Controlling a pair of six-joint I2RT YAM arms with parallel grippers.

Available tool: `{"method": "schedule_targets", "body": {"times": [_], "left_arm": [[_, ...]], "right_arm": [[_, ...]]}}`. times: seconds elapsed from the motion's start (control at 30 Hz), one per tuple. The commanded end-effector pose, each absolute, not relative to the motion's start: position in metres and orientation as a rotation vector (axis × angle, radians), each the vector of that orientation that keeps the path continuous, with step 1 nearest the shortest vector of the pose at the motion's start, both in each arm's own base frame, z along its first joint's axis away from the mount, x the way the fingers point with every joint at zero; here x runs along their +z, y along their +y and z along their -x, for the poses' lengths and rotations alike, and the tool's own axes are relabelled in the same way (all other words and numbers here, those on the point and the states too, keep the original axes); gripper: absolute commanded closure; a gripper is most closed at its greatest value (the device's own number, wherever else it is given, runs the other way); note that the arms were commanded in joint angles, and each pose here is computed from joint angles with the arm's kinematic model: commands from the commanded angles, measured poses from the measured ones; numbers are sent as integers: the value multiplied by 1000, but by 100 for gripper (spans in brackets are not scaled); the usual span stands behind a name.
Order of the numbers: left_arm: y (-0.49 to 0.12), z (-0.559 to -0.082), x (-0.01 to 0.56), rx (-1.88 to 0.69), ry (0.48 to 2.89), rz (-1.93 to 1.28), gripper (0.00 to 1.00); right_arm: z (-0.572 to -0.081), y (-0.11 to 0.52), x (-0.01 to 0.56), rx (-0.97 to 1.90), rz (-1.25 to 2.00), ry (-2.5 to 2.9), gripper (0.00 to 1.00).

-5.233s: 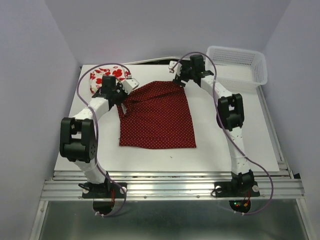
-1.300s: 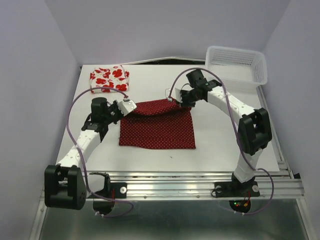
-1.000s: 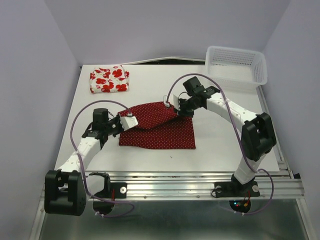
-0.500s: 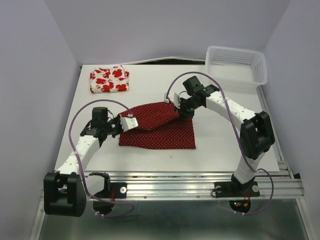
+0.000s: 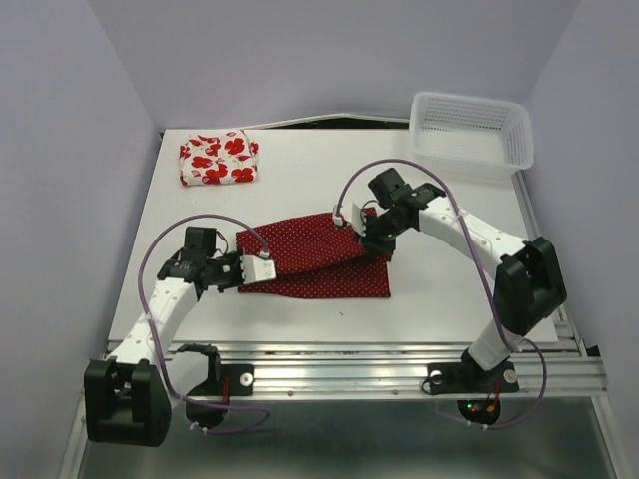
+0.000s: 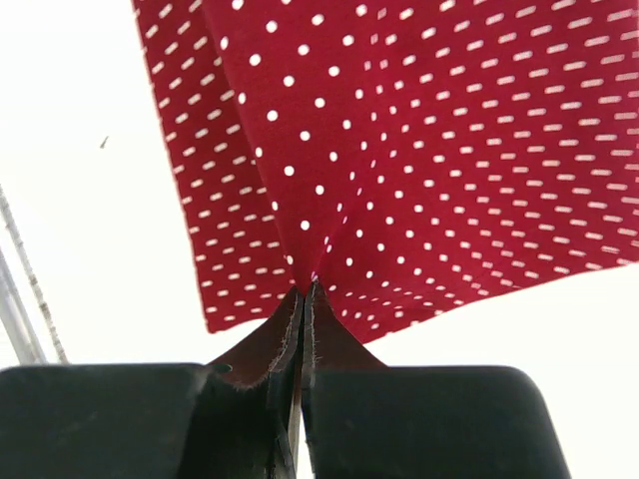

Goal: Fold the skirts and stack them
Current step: Fold the skirt

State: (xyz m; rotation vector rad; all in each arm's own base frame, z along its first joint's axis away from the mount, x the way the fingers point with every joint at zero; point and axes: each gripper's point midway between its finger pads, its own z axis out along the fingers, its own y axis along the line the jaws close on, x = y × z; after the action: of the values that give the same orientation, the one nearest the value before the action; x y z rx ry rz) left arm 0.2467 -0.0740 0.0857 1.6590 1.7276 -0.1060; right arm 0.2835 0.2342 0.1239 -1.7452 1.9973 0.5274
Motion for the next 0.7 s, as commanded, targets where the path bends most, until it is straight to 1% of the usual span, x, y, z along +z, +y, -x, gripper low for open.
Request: {"method": "schedule_targets", "body": {"times": [0.0, 0.1, 0.27, 0.5, 0.67], "left_arm": [[-68, -231, 59, -140, 1797, -1717, 100], [-66, -234, 48, -160, 1852, -1711, 100], [-68, -240, 44, -188, 1890, -1702, 100], [-73, -247, 73, -149, 1810, -1668, 100], [-70, -234, 85, -127, 1781, -1690, 100]], "right_arm": [[-259, 233, 100, 592, 1789, 2065, 99], [-251, 232, 76, 615, 1797, 2114, 99], [-253, 234, 65, 625, 1789, 2131, 99], [-258, 234, 81, 593, 1789, 2109, 99], [-249, 234, 98, 625, 1765, 2115, 99]]}}
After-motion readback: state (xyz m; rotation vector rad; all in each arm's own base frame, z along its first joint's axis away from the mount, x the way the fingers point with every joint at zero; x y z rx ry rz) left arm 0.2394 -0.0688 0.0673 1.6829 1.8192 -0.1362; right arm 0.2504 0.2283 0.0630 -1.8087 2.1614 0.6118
